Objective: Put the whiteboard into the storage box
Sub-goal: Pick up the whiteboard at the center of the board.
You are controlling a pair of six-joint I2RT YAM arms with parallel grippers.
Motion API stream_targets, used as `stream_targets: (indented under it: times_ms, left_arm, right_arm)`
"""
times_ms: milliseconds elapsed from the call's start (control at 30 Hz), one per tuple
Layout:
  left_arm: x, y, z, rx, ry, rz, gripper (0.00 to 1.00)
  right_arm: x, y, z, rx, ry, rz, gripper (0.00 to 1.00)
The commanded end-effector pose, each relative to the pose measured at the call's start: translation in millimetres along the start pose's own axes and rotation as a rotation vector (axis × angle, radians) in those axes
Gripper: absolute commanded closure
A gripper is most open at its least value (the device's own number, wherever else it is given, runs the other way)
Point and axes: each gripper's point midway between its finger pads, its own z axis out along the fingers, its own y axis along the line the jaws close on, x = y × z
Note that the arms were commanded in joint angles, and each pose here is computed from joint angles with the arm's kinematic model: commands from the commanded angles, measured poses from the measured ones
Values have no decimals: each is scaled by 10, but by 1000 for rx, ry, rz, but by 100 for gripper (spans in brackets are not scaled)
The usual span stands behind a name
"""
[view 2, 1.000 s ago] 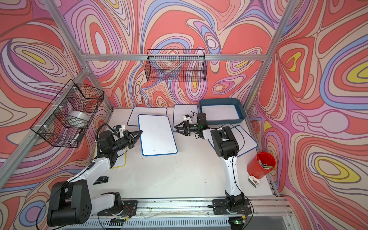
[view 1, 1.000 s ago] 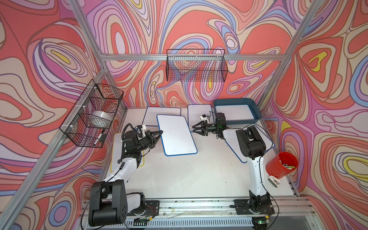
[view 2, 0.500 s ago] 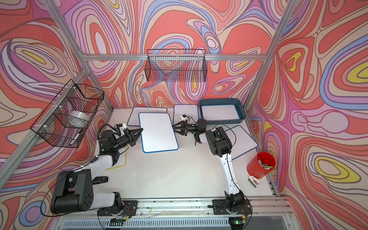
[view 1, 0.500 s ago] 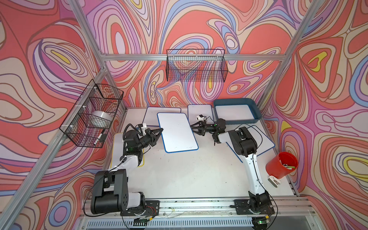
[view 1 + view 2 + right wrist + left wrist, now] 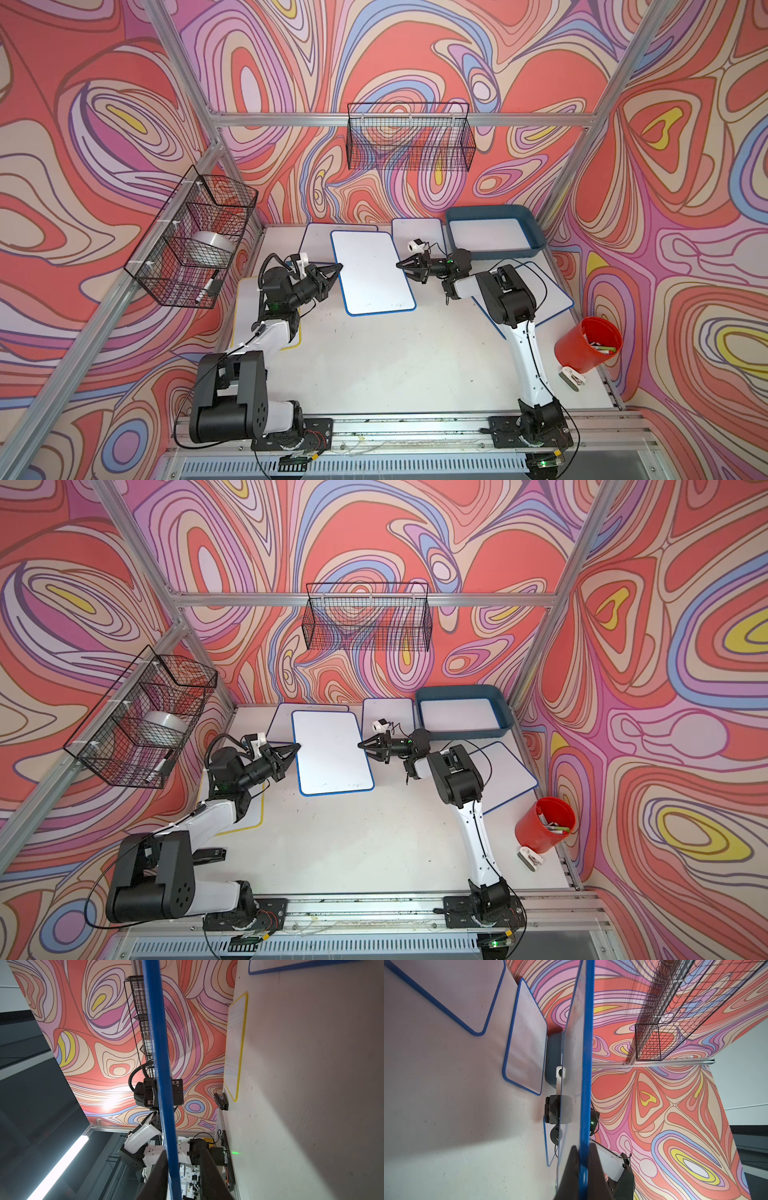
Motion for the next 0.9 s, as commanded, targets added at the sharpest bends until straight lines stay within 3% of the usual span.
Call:
stream_targets:
  times_ms: [0,267,333,600,767,867]
  left_arm:
    - [-69,-212,75,36,10,56,100]
    - [-60,5,134,-50,36,36,100]
    - [-55,86,145,-74,44,26,95]
    - [-75,287,172,-110,46,10,70]
    - [-102,375,109,-122,23,-1,63]
    - [-96,420,66,-137,25,-6,60]
  right_arm:
    - [74,185,47,1,36,-42,79]
    - [34,203,54,10,30,-49,96]
    - [35,227,61,13,29,-55,100]
    - [-26,130,44,144,-5,-78,100]
    - [-93,-2,-74,435,-36,-172,100]
    - [-131,84,-109,403,-55,-171,100]
